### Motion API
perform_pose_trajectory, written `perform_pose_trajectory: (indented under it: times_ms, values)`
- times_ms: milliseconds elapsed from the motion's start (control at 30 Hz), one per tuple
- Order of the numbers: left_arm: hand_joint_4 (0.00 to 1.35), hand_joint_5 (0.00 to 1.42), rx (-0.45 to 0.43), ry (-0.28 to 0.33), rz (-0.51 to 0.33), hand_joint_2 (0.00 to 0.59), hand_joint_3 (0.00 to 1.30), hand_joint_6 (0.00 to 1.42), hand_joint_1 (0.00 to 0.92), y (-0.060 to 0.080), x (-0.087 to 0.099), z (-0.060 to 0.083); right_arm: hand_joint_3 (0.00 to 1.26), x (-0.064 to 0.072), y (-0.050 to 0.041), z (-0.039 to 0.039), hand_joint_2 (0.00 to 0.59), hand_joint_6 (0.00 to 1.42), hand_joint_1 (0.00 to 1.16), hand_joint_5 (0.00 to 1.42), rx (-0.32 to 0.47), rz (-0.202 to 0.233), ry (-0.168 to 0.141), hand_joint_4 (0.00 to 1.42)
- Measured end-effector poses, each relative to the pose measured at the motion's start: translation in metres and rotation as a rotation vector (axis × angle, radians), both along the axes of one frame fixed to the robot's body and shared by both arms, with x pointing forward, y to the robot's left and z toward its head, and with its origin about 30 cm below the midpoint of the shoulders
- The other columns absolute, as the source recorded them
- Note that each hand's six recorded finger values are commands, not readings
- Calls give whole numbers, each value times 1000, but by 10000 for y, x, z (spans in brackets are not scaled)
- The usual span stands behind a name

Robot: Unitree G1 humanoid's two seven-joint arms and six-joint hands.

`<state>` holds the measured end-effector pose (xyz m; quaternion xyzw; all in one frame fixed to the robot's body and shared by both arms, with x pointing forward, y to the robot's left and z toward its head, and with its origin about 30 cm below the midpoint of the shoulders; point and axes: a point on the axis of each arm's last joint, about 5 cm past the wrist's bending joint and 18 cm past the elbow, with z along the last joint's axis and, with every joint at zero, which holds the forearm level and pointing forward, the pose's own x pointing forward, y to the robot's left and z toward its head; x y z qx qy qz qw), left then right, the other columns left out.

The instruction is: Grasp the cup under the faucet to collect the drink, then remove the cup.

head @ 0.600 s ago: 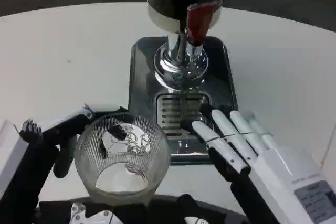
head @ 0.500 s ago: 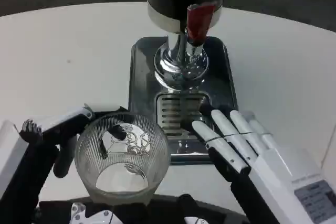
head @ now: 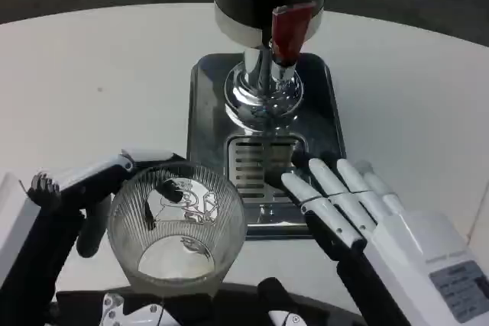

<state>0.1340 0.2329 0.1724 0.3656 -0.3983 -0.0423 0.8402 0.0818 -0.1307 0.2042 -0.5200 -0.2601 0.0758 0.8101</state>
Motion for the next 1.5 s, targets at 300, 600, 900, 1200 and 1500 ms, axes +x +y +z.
perform_pose_trajectory:
  times_ms: [300, 600, 900, 1200, 1500]
  values:
    - [1152, 1265, -11, 18, 2, 136, 1008, 1345, 524, -4, 14, -39, 124, 8, -9, 6, 434, 0, 352, 0, -1, -11, -5, 43]
    - [1152, 1265, -4, 14, 76, 136, 1008, 1351, 523, 6, 275, -112, 130, -17, -20, 24, 436, 2, 359, 3, 6, -43, -4, 42]
    - [1152, 1265, 23, -13, 111, 135, 1008, 1355, 523, -114, 681, -167, 133, -73, -49, 10, 439, 0, 363, 12, 5, -79, 24, 42]
    - [1152, 1265, 15, -23, 138, 131, 1007, 1358, 530, -279, 1062, -216, 134, -122, -70, -7, 440, 0, 365, 14, 18, -111, 23, 51]
    - [1152, 1265, 80, -7, 157, 130, 999, 1358, 533, -477, 1468, -286, 134, -165, -82, -24, 448, 21, 353, 38, 37, -136, 44, 54]
